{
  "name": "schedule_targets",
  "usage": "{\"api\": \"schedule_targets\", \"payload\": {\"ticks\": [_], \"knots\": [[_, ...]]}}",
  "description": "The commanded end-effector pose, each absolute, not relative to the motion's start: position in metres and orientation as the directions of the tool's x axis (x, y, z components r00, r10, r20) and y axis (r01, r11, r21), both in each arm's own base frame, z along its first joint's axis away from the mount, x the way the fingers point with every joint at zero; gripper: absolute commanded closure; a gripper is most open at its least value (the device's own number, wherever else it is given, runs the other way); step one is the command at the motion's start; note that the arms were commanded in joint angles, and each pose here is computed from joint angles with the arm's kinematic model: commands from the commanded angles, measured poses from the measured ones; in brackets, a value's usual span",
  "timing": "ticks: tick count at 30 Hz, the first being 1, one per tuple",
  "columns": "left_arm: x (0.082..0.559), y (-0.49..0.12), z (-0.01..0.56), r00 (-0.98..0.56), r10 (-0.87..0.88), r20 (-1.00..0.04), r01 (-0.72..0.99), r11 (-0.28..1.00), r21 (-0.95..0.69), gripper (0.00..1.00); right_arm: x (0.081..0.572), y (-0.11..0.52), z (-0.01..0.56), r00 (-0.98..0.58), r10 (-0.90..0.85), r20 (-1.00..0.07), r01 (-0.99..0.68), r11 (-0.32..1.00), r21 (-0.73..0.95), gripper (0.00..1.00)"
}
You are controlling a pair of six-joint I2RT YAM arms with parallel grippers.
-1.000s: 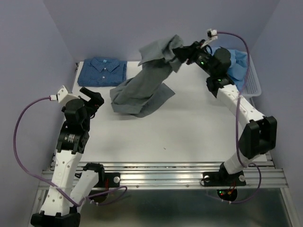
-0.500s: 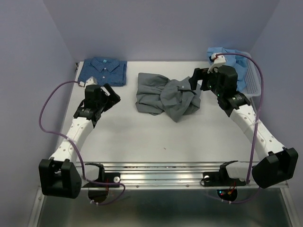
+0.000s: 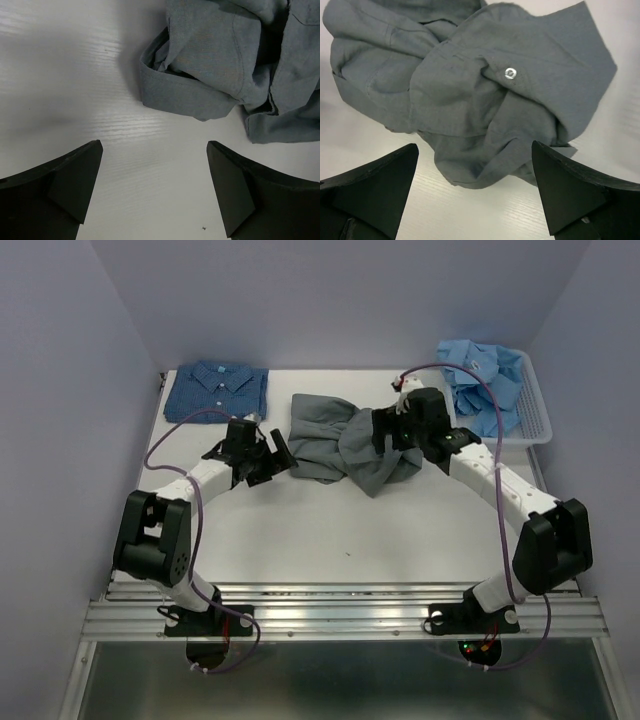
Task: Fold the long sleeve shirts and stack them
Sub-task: Move the shirt to the center of the board, then flatten the shirt out
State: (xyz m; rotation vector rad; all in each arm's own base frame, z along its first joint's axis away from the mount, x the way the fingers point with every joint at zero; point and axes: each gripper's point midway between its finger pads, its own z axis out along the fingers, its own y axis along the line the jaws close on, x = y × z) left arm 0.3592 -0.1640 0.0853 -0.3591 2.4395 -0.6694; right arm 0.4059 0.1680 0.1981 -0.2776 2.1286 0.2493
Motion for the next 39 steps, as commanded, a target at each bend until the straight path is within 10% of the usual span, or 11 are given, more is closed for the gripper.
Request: {"api": "schedule_targets", "payload": {"ticks": [1,10,19,27,39], "knots": [[0.385,-0.182,0.108,-0.766,-0.374,-0.523,-0.008,0.819,-0.574,0.02,0.415,0.168,0.204,-0.509,-0.084,-0.857,-0.230,0.972,0.042,0.00],[0.415,-0.199,0.073,-0.784,-0.343,-0.517,0.013,0.824,-0.566,0.15,0.430,0.154,0.189,-0.498,-0.116,-0.859,-0.164,0.986,-0.038,0.00],[0.433,-0.228,0.075,-0.804,-0.296,-0.516,0.101,0.786,-0.609,1.00,0.460,0.150,0.168,-0.524,-0.144,-0.839,-0.118,0.988,-0.096,0.00],[0.445,-0.217,0.118,-0.711,-0.306,-0.633,0.148,0.815,-0.560,1.00,0.500,0.119,0.160,-0.521,-0.091,-0.848,0.011,0.993,-0.114,0.23],[0.435,-0.182,0.203,-0.527,-0.341,-0.779,0.164,0.858,-0.487,1.00,0.497,0.106,0.158,-0.514,-0.131,-0.848,0.022,0.986,-0.166,0.09]]}}
